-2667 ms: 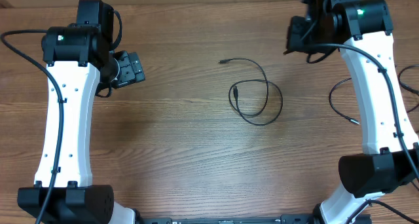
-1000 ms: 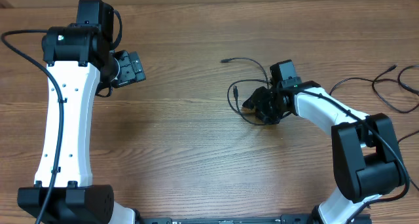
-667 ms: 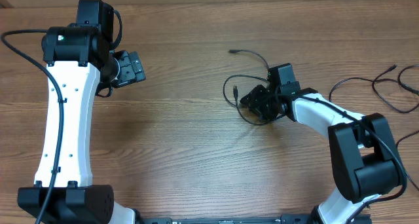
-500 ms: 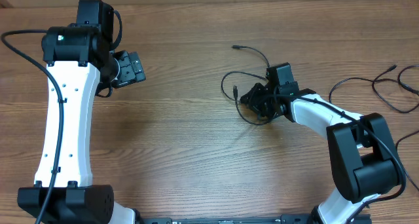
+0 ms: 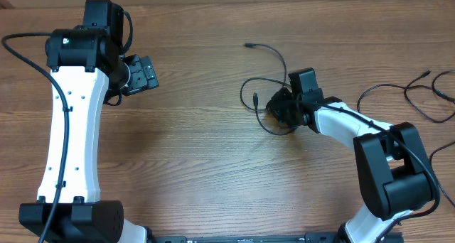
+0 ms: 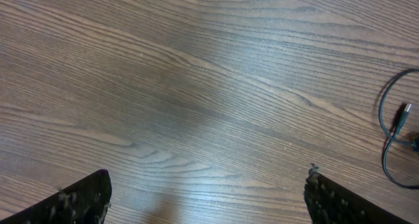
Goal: Untangle cables
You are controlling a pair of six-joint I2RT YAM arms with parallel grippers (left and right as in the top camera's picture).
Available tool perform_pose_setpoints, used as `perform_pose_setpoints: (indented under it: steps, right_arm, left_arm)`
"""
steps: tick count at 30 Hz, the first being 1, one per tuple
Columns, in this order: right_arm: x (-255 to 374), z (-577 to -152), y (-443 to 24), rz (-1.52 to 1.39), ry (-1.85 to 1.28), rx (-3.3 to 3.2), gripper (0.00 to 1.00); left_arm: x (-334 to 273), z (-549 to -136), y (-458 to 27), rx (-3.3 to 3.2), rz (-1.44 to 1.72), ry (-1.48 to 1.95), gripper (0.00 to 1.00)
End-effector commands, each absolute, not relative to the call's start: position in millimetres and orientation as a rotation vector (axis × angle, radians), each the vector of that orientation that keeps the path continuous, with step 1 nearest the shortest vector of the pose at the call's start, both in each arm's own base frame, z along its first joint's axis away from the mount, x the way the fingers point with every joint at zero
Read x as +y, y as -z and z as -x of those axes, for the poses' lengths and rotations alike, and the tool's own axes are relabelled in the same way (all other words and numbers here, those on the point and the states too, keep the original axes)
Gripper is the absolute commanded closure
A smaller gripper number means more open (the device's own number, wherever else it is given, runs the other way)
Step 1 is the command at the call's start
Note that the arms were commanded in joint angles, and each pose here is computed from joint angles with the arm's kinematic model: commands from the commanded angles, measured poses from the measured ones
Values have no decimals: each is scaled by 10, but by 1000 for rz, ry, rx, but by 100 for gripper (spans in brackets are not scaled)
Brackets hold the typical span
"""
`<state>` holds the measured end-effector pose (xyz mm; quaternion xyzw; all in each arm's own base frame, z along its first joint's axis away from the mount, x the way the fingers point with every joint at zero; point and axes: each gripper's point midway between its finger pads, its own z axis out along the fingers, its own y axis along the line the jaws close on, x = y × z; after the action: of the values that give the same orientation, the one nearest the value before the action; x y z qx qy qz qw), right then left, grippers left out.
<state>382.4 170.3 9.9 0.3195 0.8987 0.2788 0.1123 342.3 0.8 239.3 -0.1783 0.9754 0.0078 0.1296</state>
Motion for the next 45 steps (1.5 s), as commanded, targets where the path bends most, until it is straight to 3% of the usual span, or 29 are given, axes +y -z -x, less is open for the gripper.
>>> perform_pose_setpoints:
  steps: [1, 8, 17, 23, 28, 33, 38, 43, 45]
  right_arm:
    - [1949, -3802, -206, -560, -941, 2681, 96]
    - [2015, -3866, -540, -250, -910, 2691, 96]
    - [1957, -4014, -1447, 75, -748, 2640, 96]
    - [2311, -3923, -2298, 409, -1008, 2407, 96]
    - [2445, -3894, -2726, 522, -1106, 2252, 96]
    - [2316, -4049, -2645, 447, -963, 2281, 96]
    - [2102, -4026, -2218, 270, -804, 2492, 74]
    - [2080, -3841, -1728, 165, -828, 2697, 68]
    - [2195, -3711, -1474, 297, -866, 2751, 67]
  left_arm:
    - [-17, -3425, -2400, 2838, 497, -8, 6]
    - [-18, -3423, -2399, 2839, 497, -7, 6]
    - [-17, -3437, -2403, 2833, 497, -6, 6]
    - [-18, -3443, -2404, 2830, 496, -5, 6]
    - [-18, -3442, -2404, 2831, 496, -5, 6]
    - [-18, -3442, -2404, 2831, 496, -5, 6]
    - [-18, -3442, -2404, 2831, 496, -5, 6]
    - [-18, -3446, -2405, 2829, 496, -4, 6]
    - [-18, -3454, -2407, 2826, 496, -4, 6]
